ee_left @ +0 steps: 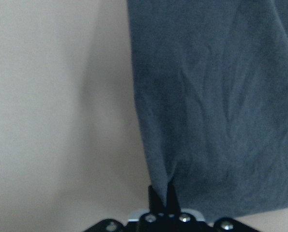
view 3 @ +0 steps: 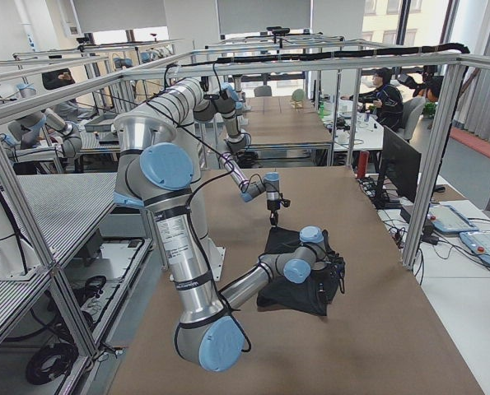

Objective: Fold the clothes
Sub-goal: 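Grasp the shirt edge with the left gripper and fold it toward the collar side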

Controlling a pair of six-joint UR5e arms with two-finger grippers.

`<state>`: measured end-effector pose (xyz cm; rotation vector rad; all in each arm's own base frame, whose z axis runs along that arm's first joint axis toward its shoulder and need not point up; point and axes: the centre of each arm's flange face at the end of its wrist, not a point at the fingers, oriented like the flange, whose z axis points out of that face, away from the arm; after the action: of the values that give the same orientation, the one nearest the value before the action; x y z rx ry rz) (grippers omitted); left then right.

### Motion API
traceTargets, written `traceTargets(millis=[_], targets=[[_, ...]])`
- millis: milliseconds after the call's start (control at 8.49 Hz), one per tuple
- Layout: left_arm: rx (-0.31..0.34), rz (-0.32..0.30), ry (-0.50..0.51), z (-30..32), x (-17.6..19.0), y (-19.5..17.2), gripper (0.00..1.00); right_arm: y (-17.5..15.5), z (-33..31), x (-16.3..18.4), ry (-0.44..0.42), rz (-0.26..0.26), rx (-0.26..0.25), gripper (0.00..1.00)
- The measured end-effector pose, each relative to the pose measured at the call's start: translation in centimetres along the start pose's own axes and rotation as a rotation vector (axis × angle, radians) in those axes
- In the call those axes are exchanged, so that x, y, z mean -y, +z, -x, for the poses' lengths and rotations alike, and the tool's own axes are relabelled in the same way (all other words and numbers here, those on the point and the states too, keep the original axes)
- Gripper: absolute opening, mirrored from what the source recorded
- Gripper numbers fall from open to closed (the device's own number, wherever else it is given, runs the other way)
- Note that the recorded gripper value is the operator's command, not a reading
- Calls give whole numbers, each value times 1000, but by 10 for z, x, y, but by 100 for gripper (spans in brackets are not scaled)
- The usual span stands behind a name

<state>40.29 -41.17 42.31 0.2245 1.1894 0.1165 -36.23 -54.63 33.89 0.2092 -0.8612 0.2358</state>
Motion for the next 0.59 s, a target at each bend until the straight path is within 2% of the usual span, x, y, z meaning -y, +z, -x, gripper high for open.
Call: traceTargets(millis=[235,589], targets=[[41,-57,-6,19,40,-11,0,1,-2,0,-2,-1,2,94],[148,-141,-17,23,162,-12,0,1,-2,-1,-1,-2,2,94]])
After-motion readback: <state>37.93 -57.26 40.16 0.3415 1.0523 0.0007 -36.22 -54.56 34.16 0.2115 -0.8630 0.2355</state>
